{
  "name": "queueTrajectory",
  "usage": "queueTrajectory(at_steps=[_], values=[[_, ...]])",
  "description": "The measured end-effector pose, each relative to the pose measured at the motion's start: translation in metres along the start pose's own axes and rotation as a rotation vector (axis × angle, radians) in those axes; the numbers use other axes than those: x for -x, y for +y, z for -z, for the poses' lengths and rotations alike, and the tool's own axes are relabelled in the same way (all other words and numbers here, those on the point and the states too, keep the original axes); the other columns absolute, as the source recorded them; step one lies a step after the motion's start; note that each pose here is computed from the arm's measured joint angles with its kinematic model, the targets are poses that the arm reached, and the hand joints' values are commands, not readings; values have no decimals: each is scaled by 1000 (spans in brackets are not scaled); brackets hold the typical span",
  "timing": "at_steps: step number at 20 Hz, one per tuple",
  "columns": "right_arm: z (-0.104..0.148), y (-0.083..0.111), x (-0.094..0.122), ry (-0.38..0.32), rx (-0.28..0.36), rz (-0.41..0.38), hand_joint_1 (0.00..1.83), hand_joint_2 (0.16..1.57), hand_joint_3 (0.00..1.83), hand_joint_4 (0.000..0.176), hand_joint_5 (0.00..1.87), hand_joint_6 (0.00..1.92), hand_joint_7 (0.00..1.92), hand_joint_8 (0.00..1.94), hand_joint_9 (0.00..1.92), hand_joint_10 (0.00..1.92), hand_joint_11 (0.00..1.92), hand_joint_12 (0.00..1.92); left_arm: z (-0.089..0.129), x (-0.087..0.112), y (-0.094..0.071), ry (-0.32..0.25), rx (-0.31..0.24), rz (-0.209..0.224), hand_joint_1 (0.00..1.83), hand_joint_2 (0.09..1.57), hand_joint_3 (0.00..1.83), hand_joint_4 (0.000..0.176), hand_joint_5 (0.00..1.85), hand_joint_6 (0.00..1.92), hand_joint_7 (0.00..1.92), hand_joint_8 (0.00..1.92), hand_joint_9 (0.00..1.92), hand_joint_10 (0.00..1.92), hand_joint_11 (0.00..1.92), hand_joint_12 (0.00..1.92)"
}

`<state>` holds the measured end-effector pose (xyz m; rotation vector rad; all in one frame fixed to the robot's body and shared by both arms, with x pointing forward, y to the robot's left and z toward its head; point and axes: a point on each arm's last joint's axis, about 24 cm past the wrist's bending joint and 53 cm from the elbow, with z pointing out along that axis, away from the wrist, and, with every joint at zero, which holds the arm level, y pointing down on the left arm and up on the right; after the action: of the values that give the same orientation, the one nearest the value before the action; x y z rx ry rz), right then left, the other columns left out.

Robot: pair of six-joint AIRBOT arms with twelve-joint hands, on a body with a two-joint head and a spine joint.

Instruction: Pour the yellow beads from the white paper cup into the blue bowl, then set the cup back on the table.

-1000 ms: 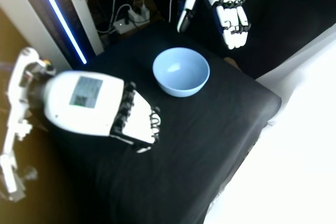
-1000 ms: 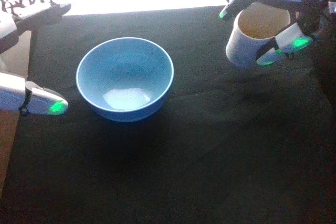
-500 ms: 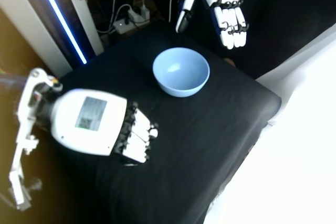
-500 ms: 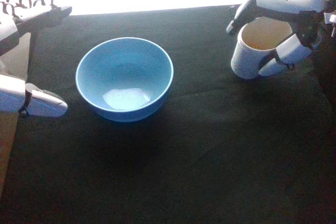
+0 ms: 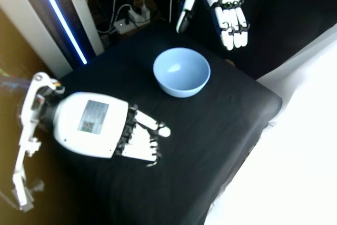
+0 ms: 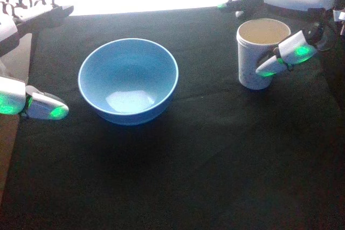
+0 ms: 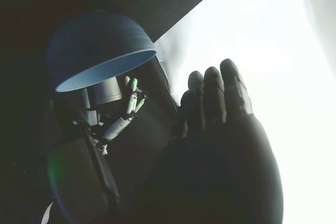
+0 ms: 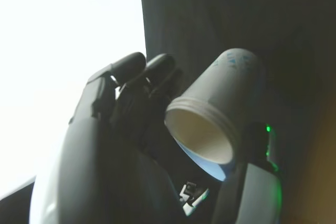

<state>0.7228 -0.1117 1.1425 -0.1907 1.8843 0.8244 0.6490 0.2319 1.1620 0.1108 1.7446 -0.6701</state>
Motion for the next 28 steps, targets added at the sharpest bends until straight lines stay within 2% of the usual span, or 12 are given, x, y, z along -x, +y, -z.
queueTrajectory(at_steps=[1, 3, 5, 7, 9, 10, 14, 19, 21, 24, 27, 28], values=[[0, 0, 0, 0, 0, 0, 880, 812, 0, 24, 177, 0, 489, 3, 508, 39, 0, 1030, 0, 0, 0, 0, 0, 0, 665, 814, 3, 0, 7, 1, 247, 0, 175, 4, 0, 319], [0, 0, 0, 0, 0, -2, 894, 735, 0, 106, 19, 0, 296, 0, 320, 0, 0, 911, 0, 0, 0, 0, 0, -1, 646, 825, 2, 0, 1, 0, 234, 1, 166, 3, 0, 347], [0, 0, 0, 0, 0, -4, 950, 700, 0, 82, 0, 0, 153, 3, 178, 4, 0, 743, 0, 0, 0, 0, 0, 0, 659, 819, 0, 0, 14, 3, 263, 7, 190, 8, 0, 387], [0, 0, 0, 0, 0, -4, 915, 678, 0, 148, 0, 0, 13, 0, 56, 0, 0, 566, 0, 0, 0, 0, 0, 0, 656, 824, 0, 0, 16, 0, 249, 3, 183, 3, 0, 395], [0, 0, 0, 0, 0, -4, 863, 686, 3, 171, 0, 0, 0, 0, 1, 0, 0, 310, 0, 0, 0, 0, 0, 0, 666, 824, 0, 0, 17, 0, 235, 1, 172, 1, 0, 417], [0, 0, 0, -1, -1, -6, 834, 678, 0, 175, 0, 0, 0, 0, 11, 1, 0, 517, 0, 0, 0, 0, 0, 0, 676, 822, 0, 0, 30, 3, 240, 3, 190, 6, 0, 502], [6, -7, 7, -13, -14, -17, 886, 674, 0, 176, 0, 0, 0, 0, 0, 0, 0, 11, 1, -3, 1, 7, 3, -2, 656, 831, 1, 0, 24, 0, 266, 5, 207, 6, 0, 453], [22, -24, -2, -23, -23, -123, 714, 566, 0, 168, 0, 0, 0, 0, 0, 0, 62, 39, 1, -3, 1, 6, 2, -3, 704, 834, 0, 0, 31, 2, 246, 5, 191, 5, 0, 439], [23, -29, -4, -20, -36, -127, 760, 569, 0, 117, 0, 0, 0, 0, 0, 0, 2, 1, 1, -4, 2, 10, 5, -3, 665, 838, 1, 0, 20, 1, 240, 2, 193, 2, 0, 460], [30, -29, 2, -61, -1, -188, 746, 574, 0, 130, 0, 0, 0, 0, 0, 0, 22, 15, 3, -6, 4, 14, 7, -1, 647, 844, 4, 0, 24, 0, 256, 5, 207, 4, 0, 514], [31, -34, -2, -57, -14, -211, 836, 616, 11, 91, 0, 0, 0, 0, 0, 0, 47, 32, 3, -6, 4, 12, 7, 2, 653, 850, 1, 0, 1, 0, 265, 3, 212, 3, 0, 498], [33, -36, 0, -71, -11, -235, 836, 628, 12, 103, 0, 0, 0, 0, 0, 0, 9, 6, 3, -6, 4, 11, 6, 2, 677, 849, 0, 0, 0, 0, 261, 1, 209, 1, 0, 498]])
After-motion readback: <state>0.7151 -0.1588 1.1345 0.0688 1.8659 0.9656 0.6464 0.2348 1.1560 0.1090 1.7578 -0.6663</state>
